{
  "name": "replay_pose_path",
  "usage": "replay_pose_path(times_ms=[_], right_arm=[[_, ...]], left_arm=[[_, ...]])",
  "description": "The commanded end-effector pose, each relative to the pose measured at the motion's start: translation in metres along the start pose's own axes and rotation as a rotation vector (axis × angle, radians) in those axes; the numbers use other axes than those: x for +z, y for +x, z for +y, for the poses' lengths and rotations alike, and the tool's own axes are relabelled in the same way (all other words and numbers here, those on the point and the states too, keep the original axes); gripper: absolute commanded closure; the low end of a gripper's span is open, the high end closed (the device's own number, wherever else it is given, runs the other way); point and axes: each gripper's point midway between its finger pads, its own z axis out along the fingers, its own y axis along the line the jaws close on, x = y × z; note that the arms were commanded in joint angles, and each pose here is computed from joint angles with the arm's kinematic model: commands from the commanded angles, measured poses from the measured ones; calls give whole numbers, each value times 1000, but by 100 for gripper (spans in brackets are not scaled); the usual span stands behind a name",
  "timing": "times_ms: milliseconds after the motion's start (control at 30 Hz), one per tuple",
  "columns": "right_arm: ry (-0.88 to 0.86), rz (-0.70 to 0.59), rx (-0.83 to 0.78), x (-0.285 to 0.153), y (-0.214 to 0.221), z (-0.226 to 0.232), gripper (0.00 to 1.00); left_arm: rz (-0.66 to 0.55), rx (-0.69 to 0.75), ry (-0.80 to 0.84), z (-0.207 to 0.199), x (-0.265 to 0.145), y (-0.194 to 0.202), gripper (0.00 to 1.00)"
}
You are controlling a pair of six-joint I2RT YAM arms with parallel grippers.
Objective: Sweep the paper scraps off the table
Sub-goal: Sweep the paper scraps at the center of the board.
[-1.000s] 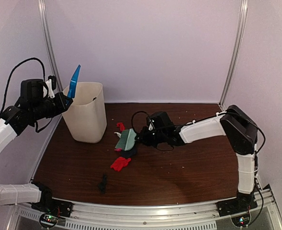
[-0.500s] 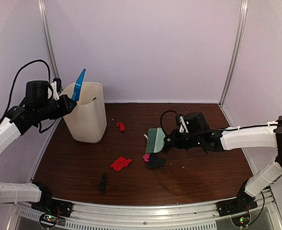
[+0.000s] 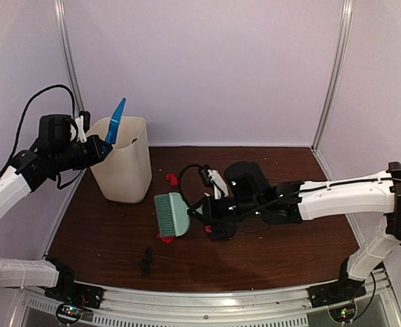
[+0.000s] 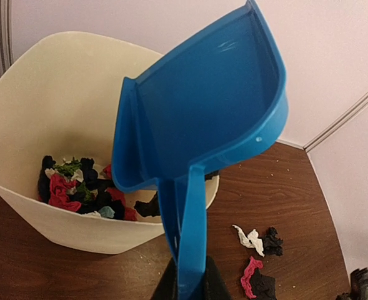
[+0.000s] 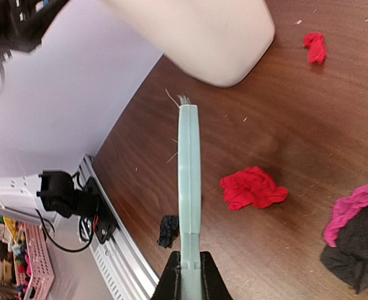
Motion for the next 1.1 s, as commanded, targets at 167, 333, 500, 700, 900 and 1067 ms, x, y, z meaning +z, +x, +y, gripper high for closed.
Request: replay_pose_path(times_ms=[167,333,500,700,900,1067], right_arm=[[-173,299,-126,76,94,62,100],[-163,331,-132,95,109,60,100],[-51,302,-123,101,103,23,100],[83,269,-65,88,89,-41,100],[234,240,28,69,78,-121,100],[246,192,71,46,71,-145,100]], left_arm=[[-71,29,47,-13,-10,-16,100],[-70,36,45,-12,-10,-15,100],[-68,44,45,-12,-9,-14,100],[-61,53,42,-11,-8,-11,100],[-47,59,34,-8,-3,-7,100],[-29,67,39,-8,-1,-2,100]])
